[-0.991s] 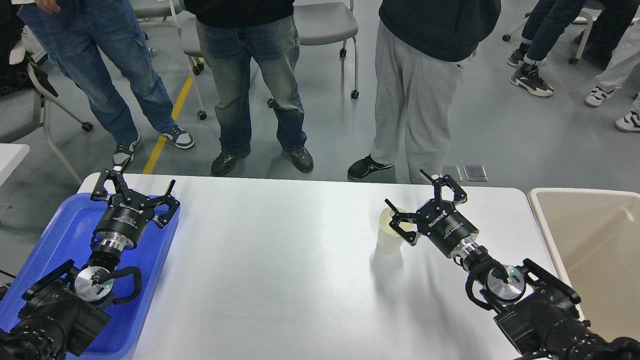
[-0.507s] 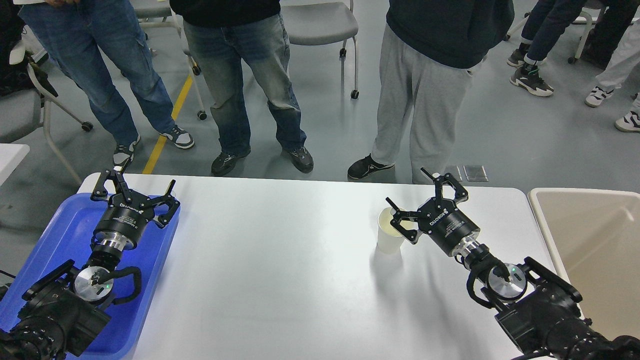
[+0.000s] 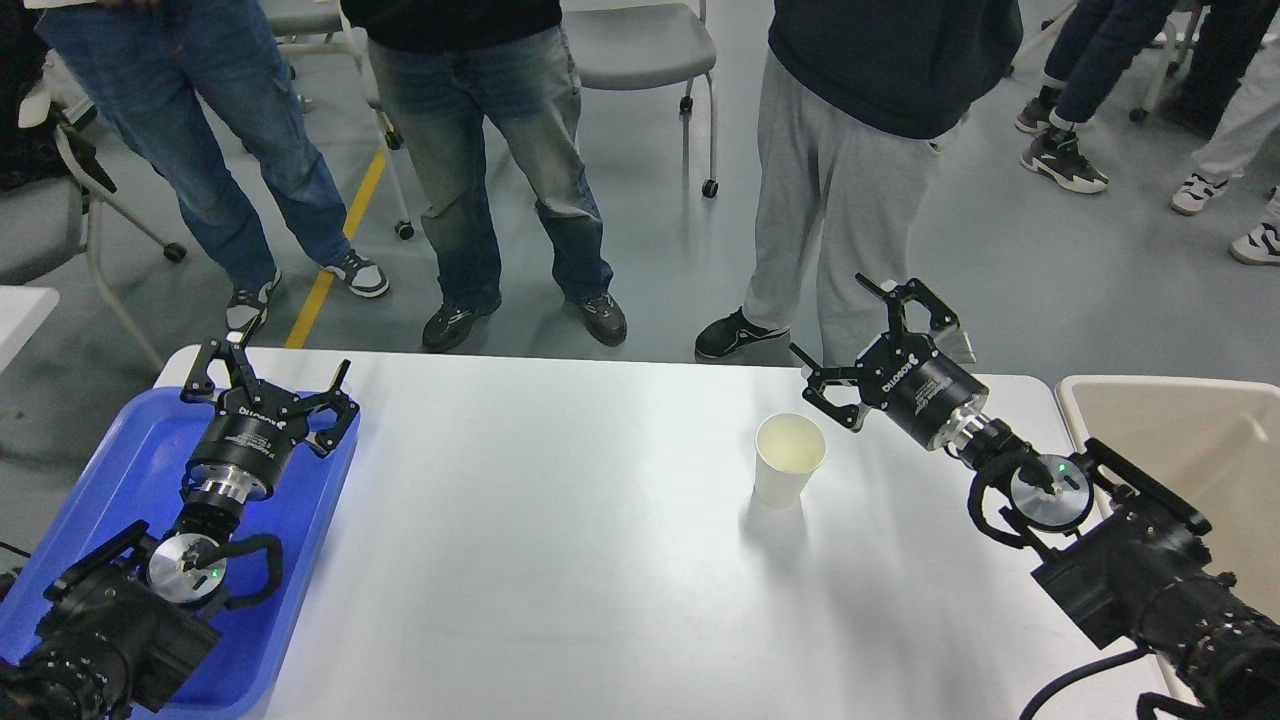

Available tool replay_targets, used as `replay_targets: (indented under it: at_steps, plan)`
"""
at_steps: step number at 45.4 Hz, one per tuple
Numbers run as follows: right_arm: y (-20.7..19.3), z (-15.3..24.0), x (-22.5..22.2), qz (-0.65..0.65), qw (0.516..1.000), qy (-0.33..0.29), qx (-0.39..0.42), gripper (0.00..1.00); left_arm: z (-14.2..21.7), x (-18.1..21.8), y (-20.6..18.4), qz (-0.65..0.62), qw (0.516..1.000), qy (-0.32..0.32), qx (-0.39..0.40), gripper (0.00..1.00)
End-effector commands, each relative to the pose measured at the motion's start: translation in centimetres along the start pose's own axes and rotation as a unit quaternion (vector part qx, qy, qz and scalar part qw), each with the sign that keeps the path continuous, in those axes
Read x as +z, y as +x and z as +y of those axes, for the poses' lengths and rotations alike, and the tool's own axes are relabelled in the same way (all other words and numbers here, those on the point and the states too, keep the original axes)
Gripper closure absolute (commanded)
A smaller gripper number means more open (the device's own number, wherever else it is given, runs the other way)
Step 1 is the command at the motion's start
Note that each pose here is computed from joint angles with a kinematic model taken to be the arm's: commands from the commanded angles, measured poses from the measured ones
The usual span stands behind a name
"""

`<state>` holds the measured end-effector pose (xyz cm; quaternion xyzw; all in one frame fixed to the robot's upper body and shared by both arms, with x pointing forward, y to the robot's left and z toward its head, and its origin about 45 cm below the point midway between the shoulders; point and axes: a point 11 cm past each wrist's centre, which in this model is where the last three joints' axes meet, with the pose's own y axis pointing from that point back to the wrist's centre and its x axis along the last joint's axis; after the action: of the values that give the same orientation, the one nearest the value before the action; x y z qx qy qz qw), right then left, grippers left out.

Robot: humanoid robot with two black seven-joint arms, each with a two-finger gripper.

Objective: Tidy desktop
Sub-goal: 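Raise the right gripper and swing it above the white paper cup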

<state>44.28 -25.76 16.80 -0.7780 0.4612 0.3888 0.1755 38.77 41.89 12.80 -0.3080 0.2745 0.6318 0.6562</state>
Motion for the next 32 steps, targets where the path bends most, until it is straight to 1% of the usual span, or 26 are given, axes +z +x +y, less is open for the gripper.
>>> replay_targets:
  at_steps: [1,10,17,22,32]
  plan:
    - [-2.5,-0.7,-4.6,0.110,0.994,-0.030,0.003,0.00,0.0,0.0,0.0,0.000,1.000,0.000,0.000,0.00]
    - [-5.7,-0.5,-7.6,0.204,0.977,-0.062,-0.026,0.00,0.0,0.0,0.0,0.000,1.000,0.000,0.000,0.00]
    - [-7.1,0.2,-9.8,0.319,0.941,-0.109,-0.022,0.00,0.0,0.0,0.0,0.000,1.000,0.000,0.000,0.00]
    - [-7.7,0.9,-10.4,0.405,0.901,-0.155,-0.020,0.00,0.0,0.0,0.0,0.000,1.000,0.000,0.000,0.00]
    - [-8.0,1.1,-10.7,0.546,0.800,-0.247,-0.005,0.00,0.0,0.0,0.0,0.000,1.000,0.000,0.000,0.00]
